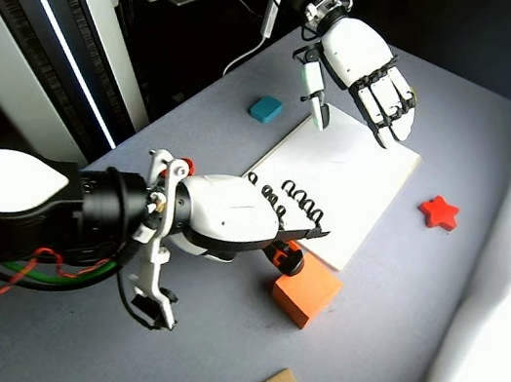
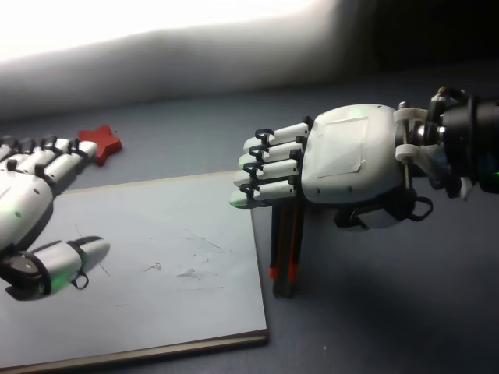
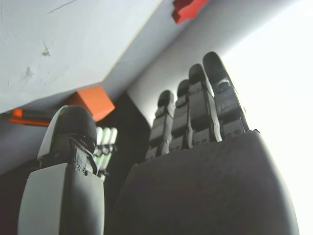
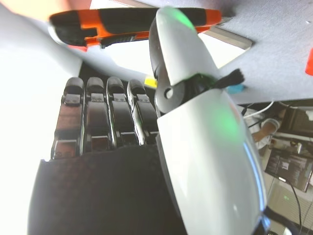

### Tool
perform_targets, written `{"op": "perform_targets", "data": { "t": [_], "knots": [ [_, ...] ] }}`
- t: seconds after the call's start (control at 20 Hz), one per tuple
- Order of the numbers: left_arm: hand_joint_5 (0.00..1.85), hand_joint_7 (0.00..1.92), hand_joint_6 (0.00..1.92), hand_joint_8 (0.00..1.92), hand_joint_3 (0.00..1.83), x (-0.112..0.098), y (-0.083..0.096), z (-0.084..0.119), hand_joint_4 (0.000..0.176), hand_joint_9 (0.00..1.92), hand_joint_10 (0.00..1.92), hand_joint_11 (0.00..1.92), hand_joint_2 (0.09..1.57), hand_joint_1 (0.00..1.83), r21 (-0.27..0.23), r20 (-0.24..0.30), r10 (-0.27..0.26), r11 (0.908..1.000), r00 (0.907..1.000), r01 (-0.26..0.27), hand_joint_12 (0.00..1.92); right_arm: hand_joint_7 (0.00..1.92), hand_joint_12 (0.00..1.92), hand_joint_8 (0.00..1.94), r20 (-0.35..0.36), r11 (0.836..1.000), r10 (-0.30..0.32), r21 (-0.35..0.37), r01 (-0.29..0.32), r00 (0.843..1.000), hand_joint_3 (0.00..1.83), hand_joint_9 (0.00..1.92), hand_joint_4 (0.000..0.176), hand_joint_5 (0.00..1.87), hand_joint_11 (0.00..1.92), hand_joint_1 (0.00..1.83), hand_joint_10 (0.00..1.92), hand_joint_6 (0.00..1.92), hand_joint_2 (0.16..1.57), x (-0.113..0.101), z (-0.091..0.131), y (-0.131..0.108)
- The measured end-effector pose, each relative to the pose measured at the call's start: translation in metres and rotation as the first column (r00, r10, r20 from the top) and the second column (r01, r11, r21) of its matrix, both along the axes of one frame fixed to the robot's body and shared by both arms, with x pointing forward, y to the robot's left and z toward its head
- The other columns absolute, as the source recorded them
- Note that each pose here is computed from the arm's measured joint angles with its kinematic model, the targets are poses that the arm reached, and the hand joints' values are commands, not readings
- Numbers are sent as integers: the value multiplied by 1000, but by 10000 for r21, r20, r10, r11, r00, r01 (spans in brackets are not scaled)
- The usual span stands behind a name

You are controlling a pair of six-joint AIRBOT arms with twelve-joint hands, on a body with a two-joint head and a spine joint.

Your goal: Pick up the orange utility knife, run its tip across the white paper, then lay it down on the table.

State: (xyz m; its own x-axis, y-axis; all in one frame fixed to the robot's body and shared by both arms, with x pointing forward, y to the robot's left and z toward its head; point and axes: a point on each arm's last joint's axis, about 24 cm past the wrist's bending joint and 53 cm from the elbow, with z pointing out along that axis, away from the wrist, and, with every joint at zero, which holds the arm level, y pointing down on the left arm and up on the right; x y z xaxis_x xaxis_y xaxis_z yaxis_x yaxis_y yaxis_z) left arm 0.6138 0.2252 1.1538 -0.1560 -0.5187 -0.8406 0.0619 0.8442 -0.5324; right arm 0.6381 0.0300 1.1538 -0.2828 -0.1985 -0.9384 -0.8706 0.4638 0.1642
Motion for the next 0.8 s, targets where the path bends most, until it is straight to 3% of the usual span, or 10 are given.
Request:
{"op": "perform_targets", "data": {
  "t": [0.25,0.5,0.8],
  "knots": [
    [44,52,1,1,0,-3,3,-6,36,162,6,0,1276,399,41,-135,84,10000,9999,-83,749,0,0,0,153,9994,144,-327,-139,9998,0,0,0,0,0,1165,0,0,1113,2,-13,8],
    [40,75,0,2,1,-10,-4,-17,36,167,5,0,1276,387,92,-664,-194,9998,9976,201,681,0,0,0,509,9936,555,-1010,-501,9972,0,0,0,0,0,1206,0,0,1095,2,-42,13],
    [43,55,1,0,0,-10,0,-16,35,164,1,0,1268,427,70,-637,-60,10000,9980,64,732,0,0,0,474,9951,393,-925,-348,9981,0,0,0,0,0,1229,0,0,1076,15,-45,16]
  ]
}}
